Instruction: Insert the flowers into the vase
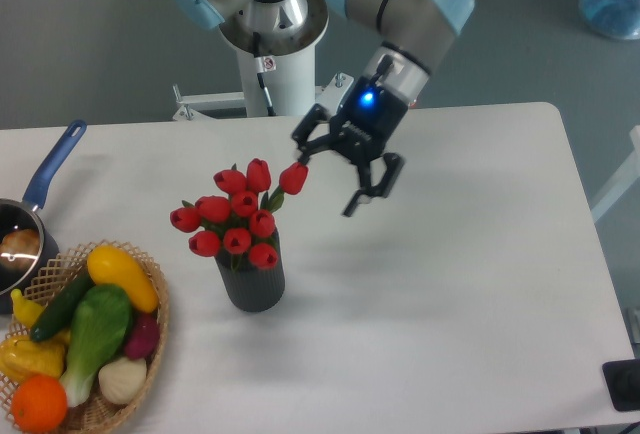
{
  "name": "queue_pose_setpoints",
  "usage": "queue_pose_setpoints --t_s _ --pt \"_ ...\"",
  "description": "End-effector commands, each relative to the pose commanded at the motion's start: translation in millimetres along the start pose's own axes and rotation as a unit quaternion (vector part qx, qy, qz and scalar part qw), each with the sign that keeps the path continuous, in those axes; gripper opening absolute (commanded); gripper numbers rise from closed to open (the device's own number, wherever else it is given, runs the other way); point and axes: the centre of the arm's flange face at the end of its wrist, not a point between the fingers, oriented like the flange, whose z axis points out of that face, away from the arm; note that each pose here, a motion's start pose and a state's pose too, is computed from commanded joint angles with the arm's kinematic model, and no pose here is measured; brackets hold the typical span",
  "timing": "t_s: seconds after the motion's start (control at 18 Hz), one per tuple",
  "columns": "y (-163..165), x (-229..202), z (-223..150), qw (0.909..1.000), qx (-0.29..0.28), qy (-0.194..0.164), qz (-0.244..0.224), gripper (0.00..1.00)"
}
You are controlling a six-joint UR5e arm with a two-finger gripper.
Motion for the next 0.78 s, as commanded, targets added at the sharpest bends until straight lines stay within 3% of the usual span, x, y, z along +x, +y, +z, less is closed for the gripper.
queue_pose_setpoints --t_s 0.11,0.33,0.5,0.78 --pt "23 -25 -15 0.9995 -0.022 -0.023 -0.008 1.0" --pt "59 -75 -11 0.9978 -0.056 -0.032 0.012 1.0" --pt "89 -102 -1 0.9907 -0.132 -0.031 0.008 1.0" --pt "134 -138 -11 0.9781 -0.204 -0.04 -0.007 1.0"
